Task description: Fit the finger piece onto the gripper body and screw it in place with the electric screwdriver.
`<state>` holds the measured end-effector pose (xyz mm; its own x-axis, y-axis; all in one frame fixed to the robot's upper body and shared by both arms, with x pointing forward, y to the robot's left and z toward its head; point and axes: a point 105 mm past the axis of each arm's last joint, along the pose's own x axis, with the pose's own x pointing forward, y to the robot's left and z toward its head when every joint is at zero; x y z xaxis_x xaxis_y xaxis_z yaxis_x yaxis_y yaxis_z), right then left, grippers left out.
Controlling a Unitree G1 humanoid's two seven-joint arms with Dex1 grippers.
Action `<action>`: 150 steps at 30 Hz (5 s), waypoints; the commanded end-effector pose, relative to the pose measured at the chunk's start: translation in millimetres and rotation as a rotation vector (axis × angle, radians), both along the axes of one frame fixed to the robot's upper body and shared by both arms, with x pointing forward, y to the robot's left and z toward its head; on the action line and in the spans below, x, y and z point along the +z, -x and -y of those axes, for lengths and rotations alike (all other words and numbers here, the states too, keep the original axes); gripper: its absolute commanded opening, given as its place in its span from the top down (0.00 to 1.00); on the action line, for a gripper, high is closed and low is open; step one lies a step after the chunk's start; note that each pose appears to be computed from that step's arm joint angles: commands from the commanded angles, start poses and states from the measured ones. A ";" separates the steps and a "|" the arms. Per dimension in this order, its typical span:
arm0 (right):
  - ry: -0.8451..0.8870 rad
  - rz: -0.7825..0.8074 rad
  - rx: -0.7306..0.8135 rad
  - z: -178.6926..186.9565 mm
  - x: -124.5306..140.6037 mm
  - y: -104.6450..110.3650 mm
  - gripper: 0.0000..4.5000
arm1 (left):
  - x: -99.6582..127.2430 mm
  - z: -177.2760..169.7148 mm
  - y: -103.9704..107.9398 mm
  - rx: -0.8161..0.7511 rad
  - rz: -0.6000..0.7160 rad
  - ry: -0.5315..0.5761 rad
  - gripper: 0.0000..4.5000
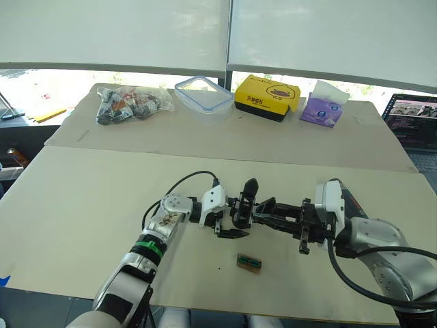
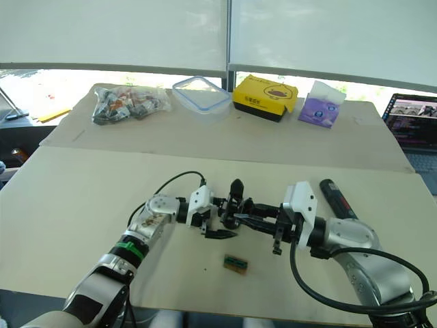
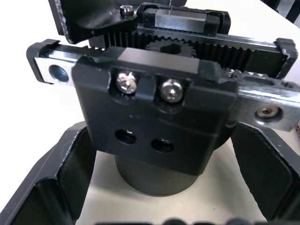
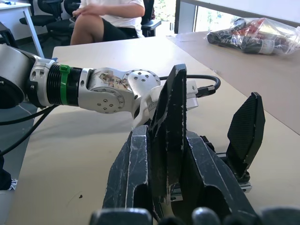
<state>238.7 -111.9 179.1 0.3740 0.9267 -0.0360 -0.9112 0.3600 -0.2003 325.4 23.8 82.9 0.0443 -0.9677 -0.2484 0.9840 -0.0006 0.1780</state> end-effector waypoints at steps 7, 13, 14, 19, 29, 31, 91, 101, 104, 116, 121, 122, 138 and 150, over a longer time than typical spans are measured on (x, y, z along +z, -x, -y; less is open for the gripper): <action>-0.014 0.091 0.044 -13.1 15.1 -4.3 0.91 | -2.8 -3.9 -0.4 -0.017 0.037 -0.039 0.49; 0.006 0.105 0.095 -31.0 10.5 -13.4 0.91 | 1.6 2.2 -0.6 -0.012 0.043 -0.022 0.49; 0.016 0.105 0.099 -33.9 7.4 -15.9 0.91 | 2.2 2.9 -0.7 -0.010 0.043 -0.022 0.49; 0.071 0.097 0.098 -37.2 -6.5 -23.1 0.91 | 0.7 1.8 1.0 -0.009 0.027 -0.029 0.49; 0.136 0.068 0.060 -34.1 -23.3 -32.7 0.91 | -3.0 -1.6 3.2 -0.003 0.014 -0.041 0.49; 0.133 0.060 0.067 -34.3 -23.6 -31.9 0.91 | -3.2 -2.1 3.2 -0.003 0.014 -0.044 0.49; 0.340 -0.300 -0.036 -20.3 -73.4 -36.4 0.91 | -8.6 -1.7 12.4 -0.017 0.008 -0.052 0.49; 0.220 -0.149 -0.014 -24.5 -37.4 -38.8 0.80 | -9.3 -3.9 11.8 -0.003 0.003 -0.050 0.49; 0.156 -0.055 0.019 -28.2 -16.1 -36.2 0.53 | -9.6 -5.1 11.4 0.003 0.000 -0.049 0.49; -0.002 0.069 0.109 -21.8 5.0 -14.4 0.01 | -12.1 -9.5 11.2 0.020 -0.015 -0.044 0.49; -0.023 0.102 0.078 -7.8 11.5 -12.8 0.01 | -8.1 -10.4 8.2 0.051 -0.037 -0.012 0.49; -0.027 0.104 0.064 -3.9 13.2 -12.9 0.00 | -6.8 -10.6 7.8 0.056 -0.039 -0.005 0.26; 0.037 0.114 -0.271 76.0 14.1 5.0 0.00 | 3.1 -94.8 23.2 0.175 -0.062 -0.029 0.01; -0.044 -0.023 -0.942 201.7 -20.2 47.2 0.00 | 73.2 -157.5 54.4 0.286 0.089 0.180 0.01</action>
<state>195.1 -302.8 145.1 0.9520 0.2982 -0.0695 -0.3051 0.9430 -0.1331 273.6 181.7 142.1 0.3308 -0.9390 -0.0944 0.9296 0.3069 0.2042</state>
